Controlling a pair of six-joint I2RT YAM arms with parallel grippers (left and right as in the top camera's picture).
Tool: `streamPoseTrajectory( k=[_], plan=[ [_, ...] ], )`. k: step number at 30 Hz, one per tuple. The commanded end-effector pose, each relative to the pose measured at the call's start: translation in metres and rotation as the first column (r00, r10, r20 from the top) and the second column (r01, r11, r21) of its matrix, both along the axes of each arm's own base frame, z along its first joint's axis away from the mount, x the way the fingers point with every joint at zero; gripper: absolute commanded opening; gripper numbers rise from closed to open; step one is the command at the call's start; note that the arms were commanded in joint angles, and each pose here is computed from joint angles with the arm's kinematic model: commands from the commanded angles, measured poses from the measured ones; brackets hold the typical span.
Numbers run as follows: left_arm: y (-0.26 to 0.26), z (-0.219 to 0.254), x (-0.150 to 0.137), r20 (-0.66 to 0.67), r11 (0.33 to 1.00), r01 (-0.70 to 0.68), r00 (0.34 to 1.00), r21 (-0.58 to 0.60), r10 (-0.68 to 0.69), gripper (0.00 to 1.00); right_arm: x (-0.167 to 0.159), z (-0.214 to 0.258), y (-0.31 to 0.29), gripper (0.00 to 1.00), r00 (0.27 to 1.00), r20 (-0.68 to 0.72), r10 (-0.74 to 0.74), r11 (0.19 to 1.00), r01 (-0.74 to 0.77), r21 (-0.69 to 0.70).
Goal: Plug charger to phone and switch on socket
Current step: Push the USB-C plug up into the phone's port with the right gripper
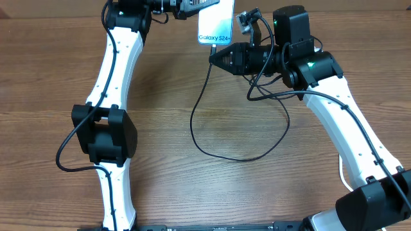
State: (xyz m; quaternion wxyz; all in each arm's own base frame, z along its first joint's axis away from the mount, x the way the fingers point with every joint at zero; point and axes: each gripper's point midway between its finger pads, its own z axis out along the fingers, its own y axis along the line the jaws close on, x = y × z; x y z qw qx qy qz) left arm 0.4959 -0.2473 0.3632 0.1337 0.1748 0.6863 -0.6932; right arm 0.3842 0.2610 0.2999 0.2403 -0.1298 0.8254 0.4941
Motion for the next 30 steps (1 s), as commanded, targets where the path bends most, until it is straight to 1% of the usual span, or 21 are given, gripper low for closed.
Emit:
streamPoseTrajectory(
  k=[1, 15, 24, 30],
  plan=[
    [-0.004, 0.017, -0.015, 0.04, 0.999, 0.051, 0.998, -0.006, -0.051, 0.04, 0.005, 0.013, -0.001, 0.04, 0.999, 0.046, -0.013, 1.0, 0.013, 0.005],
    [-0.002, 0.017, -0.022, 0.065, 0.996, 0.093, 0.994, -0.007, -0.093, 0.04, 0.013, 0.013, -0.012, 0.04, 0.998, 0.03, -0.049, 0.999, 0.049, 0.008],
    [-0.001, 0.017, -0.025, 0.113, 0.994, 0.108, 0.988, -0.01, -0.106, 0.04, 0.007, 0.017, -0.011, 0.04, 1.0, 0.021, -0.014, 0.999, 0.014, 0.037],
    [-0.001, 0.016, -0.025, 0.107, 0.994, 0.108, 0.989, -0.009, -0.106, 0.04, 0.01, 0.017, -0.015, 0.04, 0.999, 0.022, -0.026, 0.999, 0.025, 0.036]
  ],
)
